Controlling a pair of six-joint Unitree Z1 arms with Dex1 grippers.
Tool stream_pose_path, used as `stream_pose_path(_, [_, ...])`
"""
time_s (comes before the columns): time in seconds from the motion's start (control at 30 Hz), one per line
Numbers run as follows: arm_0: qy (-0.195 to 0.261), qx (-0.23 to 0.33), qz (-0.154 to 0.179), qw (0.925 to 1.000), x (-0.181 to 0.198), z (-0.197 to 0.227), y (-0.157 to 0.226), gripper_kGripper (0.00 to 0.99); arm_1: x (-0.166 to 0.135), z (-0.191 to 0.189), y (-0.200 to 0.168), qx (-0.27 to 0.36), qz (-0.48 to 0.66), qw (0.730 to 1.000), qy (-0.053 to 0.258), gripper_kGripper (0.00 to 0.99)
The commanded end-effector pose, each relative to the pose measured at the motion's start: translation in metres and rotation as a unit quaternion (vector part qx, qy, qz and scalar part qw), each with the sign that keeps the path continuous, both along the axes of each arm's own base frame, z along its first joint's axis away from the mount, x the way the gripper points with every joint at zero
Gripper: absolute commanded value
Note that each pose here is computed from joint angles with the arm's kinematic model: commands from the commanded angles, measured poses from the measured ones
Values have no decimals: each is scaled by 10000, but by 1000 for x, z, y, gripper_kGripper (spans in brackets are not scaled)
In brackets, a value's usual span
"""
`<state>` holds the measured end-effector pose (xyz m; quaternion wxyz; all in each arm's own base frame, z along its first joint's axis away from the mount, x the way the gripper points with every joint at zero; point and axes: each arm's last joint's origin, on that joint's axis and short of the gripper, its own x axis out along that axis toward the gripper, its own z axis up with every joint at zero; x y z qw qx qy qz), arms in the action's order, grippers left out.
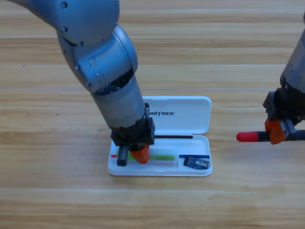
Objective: Clean up eraser and pencils
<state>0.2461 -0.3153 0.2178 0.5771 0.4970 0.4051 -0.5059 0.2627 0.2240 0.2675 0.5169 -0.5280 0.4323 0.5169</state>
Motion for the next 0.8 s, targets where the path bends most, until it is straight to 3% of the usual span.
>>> stream_pose_path(0.03, [94, 227, 21, 9997, 1, -20, -2, 72, -4, -5, 8, -47, 109, 9998, 129, 0])
stream_pose_path(0.07, [103, 239, 21, 9997, 1, -21, -2, 238, -4, -6, 9, -52, 109, 9998, 135, 0])
stream_pose_path(0.13, [73, 290, 56, 9995, 1, -22, -1, 663, -3, -6, 9, -46, 109, 9998, 140, 0])
stream_pose_path(0.2, [68, 312, 84, 9995, 1, -23, -1, 907, -3, -6, 9, -46, 109, 9998, 140, 0])
stream_pose_path(0.23, [44, 311, 104, 9995, 2, -22, -1, 954, -3, -7, 9, -51, 109, 9998, 146, 0])
stream_pose_path(0.8, [-51, 248, 114, 9996, 0, -10, 2, 990, -4, -7, 13, -45, 149, 9998, 151, 0])
